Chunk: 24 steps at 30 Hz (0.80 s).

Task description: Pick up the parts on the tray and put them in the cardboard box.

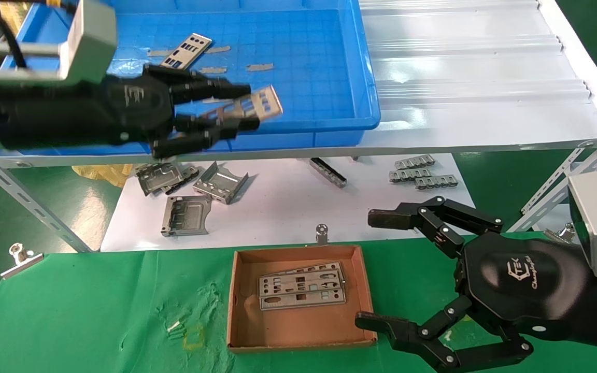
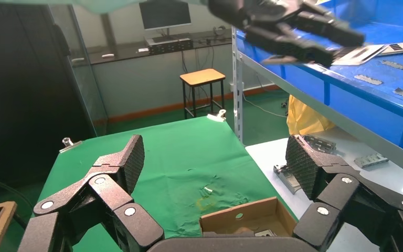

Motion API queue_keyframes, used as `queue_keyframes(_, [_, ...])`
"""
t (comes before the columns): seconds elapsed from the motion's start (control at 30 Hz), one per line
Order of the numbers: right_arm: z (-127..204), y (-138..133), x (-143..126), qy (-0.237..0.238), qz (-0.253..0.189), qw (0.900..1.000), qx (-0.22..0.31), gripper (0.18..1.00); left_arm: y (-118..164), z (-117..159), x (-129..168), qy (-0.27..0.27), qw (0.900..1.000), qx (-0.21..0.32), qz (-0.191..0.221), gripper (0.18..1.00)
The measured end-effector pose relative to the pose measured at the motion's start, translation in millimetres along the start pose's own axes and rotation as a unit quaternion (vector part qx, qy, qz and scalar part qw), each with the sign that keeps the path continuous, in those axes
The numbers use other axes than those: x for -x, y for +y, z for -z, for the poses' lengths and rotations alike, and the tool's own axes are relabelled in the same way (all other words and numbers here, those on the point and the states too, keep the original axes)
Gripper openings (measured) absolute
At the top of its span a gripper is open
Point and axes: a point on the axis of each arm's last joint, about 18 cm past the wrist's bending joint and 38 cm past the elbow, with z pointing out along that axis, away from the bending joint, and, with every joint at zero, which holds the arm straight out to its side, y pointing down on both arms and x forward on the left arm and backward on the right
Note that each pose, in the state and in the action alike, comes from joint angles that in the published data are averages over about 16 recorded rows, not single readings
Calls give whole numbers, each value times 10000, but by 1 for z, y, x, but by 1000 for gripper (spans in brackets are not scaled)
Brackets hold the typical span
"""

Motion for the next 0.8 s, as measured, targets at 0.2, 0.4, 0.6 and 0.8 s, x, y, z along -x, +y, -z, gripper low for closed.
queue_keyframes(0.2, [0,0,0,0,0,10000,0,1001,36,-17,-41,557,9980,220,-207,455])
queue_keyframes(0.4, [0,0,0,0,0,10000,0,1001,87,-49,-78,916,9940,486,-362,455])
queue_keyframes(0.6, [0,0,0,0,0,10000,0,1001,135,-86,-101,1031,9893,814,-627,455])
queue_keyframes(0.8, [0,0,0,0,0,10000,0,1001,164,-117,-114,1064,9851,1028,-880,454])
